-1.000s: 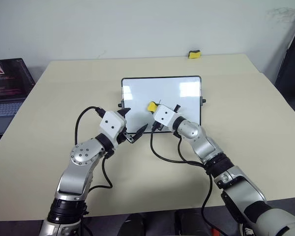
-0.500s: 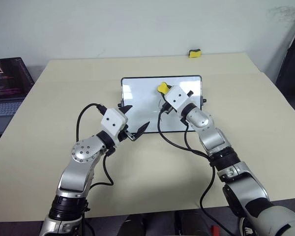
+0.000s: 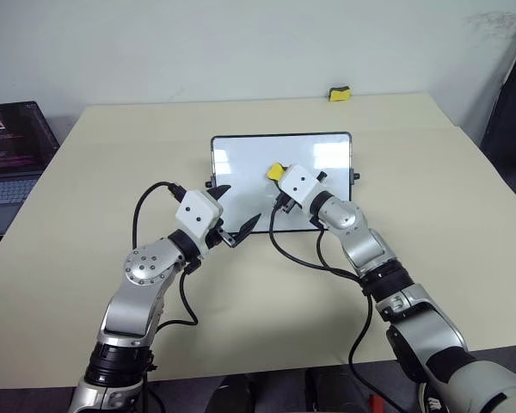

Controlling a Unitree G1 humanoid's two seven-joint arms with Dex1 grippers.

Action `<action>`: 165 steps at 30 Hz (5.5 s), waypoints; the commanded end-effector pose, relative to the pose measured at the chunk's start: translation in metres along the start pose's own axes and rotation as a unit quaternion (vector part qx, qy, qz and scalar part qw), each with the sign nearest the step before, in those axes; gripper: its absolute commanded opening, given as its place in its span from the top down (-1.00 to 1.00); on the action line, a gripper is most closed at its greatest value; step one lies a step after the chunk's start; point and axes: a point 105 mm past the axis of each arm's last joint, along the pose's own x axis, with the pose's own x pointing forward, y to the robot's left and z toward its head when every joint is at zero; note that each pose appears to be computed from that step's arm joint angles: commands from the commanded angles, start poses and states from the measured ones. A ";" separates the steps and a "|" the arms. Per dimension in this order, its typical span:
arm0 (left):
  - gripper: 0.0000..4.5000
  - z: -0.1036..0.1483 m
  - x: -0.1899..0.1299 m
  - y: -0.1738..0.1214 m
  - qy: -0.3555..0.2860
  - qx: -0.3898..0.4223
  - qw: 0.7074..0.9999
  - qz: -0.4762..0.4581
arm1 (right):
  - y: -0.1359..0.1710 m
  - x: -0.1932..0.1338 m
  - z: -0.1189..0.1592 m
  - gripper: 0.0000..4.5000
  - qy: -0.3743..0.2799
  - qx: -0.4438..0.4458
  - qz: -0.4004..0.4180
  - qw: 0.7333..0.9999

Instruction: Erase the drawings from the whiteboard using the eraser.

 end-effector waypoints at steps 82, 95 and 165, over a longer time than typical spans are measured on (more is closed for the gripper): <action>-1.00 -0.017 -0.024 -0.028 0.026 -0.051 0.998 -0.004 | -0.022 -0.052 0.002 0.56 0.031 0.124 -0.017 0.992; -1.00 -0.029 -0.029 -0.030 0.041 -0.064 0.997 0.007 | -0.031 -0.042 0.014 0.56 0.012 0.114 -0.029 0.993; -1.00 -0.022 -0.031 -0.025 0.036 -0.051 0.998 0.001 | -0.032 -0.045 0.012 0.56 -0.006 0.084 -0.059 0.995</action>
